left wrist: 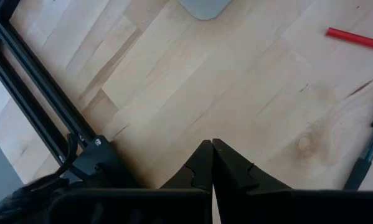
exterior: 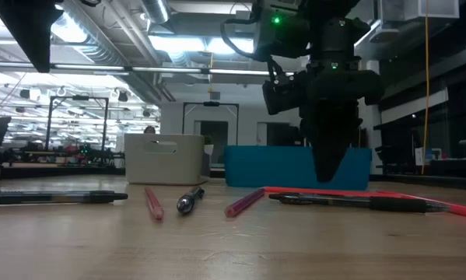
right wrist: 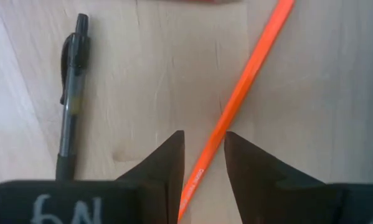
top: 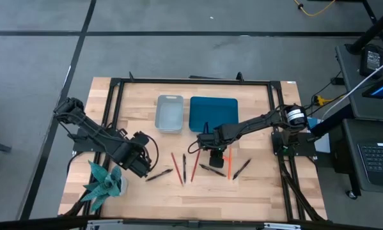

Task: Sort pens & pencils
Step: Put the left orange pencil into the blue bin

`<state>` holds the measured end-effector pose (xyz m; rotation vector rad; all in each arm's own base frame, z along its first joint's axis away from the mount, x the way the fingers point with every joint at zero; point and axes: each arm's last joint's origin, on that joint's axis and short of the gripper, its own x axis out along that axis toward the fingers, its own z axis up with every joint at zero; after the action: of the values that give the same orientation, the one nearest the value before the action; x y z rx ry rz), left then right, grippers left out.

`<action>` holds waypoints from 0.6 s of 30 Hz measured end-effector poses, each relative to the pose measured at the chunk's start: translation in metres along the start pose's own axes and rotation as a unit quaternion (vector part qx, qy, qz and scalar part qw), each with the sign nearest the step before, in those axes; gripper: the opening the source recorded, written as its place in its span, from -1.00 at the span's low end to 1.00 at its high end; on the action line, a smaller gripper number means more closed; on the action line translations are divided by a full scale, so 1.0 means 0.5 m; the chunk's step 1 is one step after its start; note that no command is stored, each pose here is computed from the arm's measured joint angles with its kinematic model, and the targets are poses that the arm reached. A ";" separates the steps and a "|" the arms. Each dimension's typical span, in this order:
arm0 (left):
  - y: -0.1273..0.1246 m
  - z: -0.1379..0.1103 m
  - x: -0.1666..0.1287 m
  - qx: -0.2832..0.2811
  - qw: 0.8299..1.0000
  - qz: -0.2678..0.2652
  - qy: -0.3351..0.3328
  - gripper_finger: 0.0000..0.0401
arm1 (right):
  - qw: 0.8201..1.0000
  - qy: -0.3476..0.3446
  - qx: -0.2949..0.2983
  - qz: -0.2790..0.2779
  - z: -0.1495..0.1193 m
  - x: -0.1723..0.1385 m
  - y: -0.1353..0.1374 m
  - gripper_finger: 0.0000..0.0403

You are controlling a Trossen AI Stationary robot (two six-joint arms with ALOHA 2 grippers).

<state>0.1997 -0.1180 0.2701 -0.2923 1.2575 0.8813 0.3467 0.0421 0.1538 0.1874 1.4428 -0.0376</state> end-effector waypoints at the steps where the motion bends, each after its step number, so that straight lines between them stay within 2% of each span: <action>1: 0.000 -0.002 -0.001 -0.001 1.000 0.000 -0.001 -1.00 | 1.000 0.003 0.000 -0.001 0.000 0.004 0.000 -0.42; 18: -0.001 -0.013 -0.005 -0.011 1.000 -0.001 -0.004 -1.00 | 0.999 0.021 0.039 -0.020 -0.003 0.021 -0.005 -0.42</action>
<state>0.1954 -0.1237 0.2702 -0.3079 1.2410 0.8932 0.3464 0.0408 0.1427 0.2240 1.4881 -0.1240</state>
